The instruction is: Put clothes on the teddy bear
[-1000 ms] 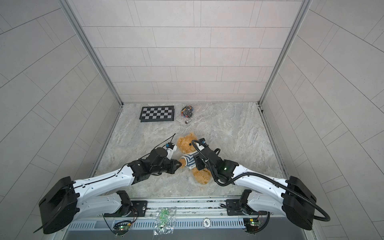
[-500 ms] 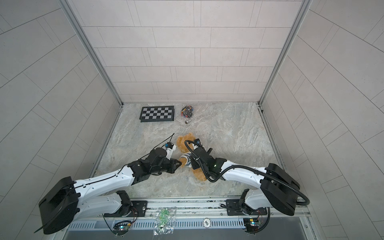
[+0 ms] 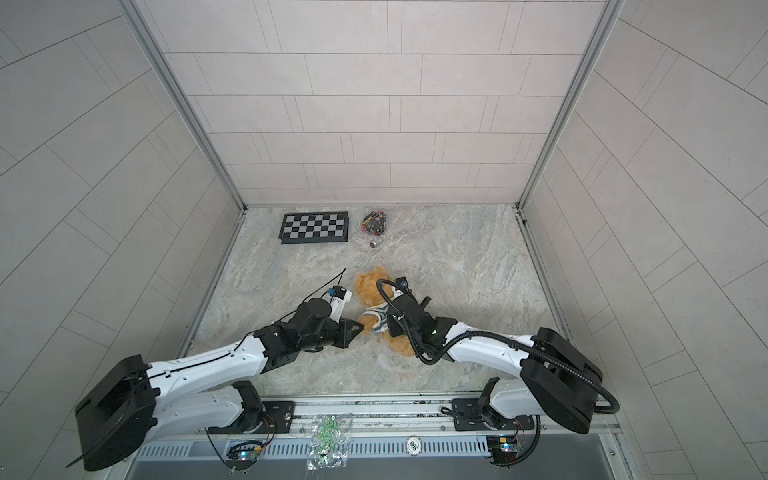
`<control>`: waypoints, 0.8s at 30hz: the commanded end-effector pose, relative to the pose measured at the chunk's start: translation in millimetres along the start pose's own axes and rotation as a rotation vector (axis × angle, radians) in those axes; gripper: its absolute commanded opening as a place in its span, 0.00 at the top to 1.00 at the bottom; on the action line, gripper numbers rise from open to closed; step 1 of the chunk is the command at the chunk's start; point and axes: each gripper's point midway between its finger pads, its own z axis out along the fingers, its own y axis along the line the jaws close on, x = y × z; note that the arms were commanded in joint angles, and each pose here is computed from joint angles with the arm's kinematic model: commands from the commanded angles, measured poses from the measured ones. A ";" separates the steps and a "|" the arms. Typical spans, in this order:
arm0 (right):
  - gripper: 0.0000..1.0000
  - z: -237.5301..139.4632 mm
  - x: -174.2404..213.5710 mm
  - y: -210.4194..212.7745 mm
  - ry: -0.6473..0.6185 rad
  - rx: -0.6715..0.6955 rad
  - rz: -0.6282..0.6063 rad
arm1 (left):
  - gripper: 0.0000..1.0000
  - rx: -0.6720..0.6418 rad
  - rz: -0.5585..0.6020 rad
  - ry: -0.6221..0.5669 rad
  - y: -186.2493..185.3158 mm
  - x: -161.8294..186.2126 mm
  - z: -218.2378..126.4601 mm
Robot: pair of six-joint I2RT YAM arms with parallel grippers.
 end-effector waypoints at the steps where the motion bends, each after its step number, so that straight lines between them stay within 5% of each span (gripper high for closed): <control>1: 0.73 0.6 38.6 -53.4 0.125 0.214 -0.038 | 1.00 -0.050 -0.004 0.031 15.5 13.1 -3.8; 15: 0.73 -13.4 20.0 -21.1 0.106 0.043 -0.008 | 1.00 -0.015 -0.002 0.010 -3.7 -6.0 10.6; 24: 0.46 -58.4 -11.8 -7.5 0.063 -0.050 -0.107 | 1.00 -0.004 0.026 -0.005 -23.4 -15.7 27.8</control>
